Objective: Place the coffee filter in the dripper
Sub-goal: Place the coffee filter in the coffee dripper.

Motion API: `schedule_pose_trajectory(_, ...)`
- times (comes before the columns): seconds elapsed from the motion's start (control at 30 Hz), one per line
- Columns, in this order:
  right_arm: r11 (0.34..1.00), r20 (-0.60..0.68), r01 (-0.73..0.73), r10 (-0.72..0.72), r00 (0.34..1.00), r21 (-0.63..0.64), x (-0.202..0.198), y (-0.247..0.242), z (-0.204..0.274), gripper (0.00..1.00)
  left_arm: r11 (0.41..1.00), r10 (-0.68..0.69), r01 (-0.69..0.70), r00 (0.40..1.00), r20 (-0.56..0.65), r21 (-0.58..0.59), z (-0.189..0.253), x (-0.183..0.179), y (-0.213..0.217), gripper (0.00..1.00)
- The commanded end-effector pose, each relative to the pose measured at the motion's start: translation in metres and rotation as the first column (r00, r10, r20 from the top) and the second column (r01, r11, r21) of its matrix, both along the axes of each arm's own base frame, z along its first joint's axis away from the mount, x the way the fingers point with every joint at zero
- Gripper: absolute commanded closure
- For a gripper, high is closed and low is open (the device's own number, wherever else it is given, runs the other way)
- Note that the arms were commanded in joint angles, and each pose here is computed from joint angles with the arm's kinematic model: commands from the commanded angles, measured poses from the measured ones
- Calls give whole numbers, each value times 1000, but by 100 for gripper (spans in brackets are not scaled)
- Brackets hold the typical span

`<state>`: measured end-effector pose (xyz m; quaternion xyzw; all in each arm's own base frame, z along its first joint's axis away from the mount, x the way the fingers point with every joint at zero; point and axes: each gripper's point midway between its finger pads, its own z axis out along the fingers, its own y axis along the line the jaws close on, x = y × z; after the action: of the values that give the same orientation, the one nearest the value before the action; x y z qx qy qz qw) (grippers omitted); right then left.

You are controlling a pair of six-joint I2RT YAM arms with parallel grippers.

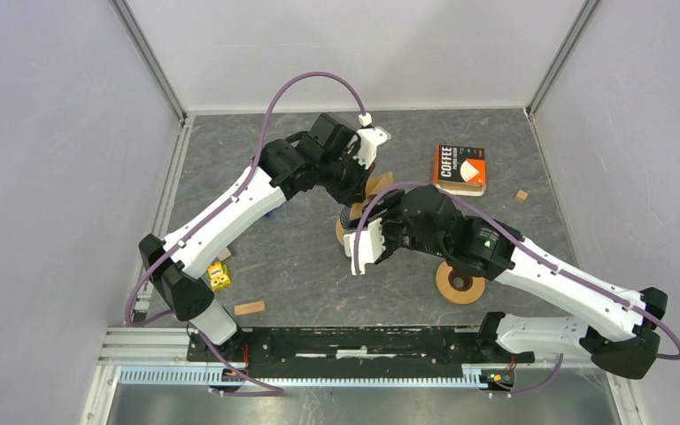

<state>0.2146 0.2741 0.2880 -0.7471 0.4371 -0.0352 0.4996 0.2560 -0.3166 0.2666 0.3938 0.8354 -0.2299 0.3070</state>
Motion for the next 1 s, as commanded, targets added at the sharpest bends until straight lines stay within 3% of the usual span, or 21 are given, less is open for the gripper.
schedule_pose_trajectory(0.0,1000,86,17,-18,996,8,7,1,24,35,998,-59,59,998,18,4,1,-3,-1,98)
schedule_pose_trajectory(0.97,986,183,79,-51,982,-148,24,4,10,39,997,-82,82,996,26,-8,3,-11,3,98)
